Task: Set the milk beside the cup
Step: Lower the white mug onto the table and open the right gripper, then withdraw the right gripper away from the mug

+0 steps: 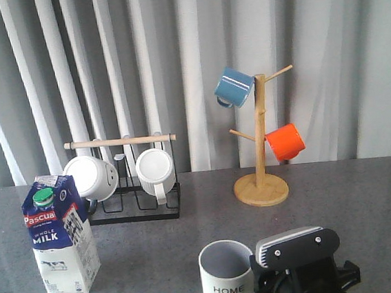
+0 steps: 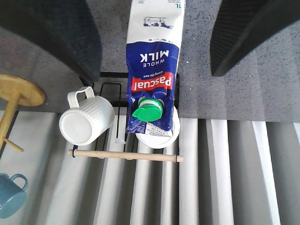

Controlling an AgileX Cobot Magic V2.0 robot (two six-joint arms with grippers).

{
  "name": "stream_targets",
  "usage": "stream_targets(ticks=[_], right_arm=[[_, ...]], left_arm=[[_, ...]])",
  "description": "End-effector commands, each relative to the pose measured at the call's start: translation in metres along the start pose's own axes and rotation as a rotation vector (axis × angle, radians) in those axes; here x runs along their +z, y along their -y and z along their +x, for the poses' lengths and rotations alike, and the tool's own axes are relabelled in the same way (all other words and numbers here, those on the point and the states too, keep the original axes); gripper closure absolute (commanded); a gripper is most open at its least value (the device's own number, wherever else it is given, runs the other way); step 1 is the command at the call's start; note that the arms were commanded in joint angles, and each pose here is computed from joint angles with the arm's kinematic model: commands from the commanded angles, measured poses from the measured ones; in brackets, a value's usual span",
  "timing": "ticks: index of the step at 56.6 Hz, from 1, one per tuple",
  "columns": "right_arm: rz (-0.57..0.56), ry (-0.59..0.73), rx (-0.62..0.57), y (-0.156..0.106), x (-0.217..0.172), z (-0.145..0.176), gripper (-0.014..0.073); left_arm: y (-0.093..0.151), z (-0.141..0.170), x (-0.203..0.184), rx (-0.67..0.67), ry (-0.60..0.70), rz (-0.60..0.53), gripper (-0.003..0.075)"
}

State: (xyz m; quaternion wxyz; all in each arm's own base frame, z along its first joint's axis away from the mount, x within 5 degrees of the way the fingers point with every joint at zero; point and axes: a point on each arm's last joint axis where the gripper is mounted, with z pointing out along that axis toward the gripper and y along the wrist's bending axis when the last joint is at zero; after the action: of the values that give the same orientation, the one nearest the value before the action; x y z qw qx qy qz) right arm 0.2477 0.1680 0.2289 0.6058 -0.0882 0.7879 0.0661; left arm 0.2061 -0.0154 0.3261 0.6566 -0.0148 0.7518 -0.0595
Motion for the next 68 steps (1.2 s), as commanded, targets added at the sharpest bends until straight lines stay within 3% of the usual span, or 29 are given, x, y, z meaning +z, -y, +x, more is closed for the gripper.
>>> stream_targets(ticks=[1, 7, 23, 34, 46, 58, 68], right_arm=[[-0.011, 0.145, -0.133, 0.002, -0.009, -0.029, 0.0351], [-0.020, 0.195, -0.217, 0.010, -0.015, -0.042, 0.0351], [0.019, 0.243, -0.289, 0.059, -0.028, -0.070, 0.0351], [0.054, 0.257, -0.250, 0.101, -0.047, -0.087, 0.0351], [0.188, 0.326, -0.098, 0.148, -0.086, -0.106, 0.0351], [0.227, 0.352, -0.134, 0.154, -0.117, -0.114, 0.0351], [0.220, 0.340, -0.056, 0.153, -0.124, -0.114, 0.0354]], left_arm=[[0.003, -0.018, -0.003, -0.014, 0.112, 0.013, 0.0238], [0.003, -0.018, -0.003, -0.014, 0.112, 0.013, 0.0238], [0.003, -0.018, -0.003, -0.014, 0.112, 0.013, 0.0238], [0.003, -0.018, -0.003, -0.014, 0.112, 0.013, 0.0238], [0.003, -0.018, -0.003, -0.014, 0.112, 0.013, 0.0238], [0.003, -0.018, -0.003, -0.014, 0.112, 0.013, 0.0238], [0.003, -0.018, -0.003, -0.014, 0.112, 0.013, 0.0238]])
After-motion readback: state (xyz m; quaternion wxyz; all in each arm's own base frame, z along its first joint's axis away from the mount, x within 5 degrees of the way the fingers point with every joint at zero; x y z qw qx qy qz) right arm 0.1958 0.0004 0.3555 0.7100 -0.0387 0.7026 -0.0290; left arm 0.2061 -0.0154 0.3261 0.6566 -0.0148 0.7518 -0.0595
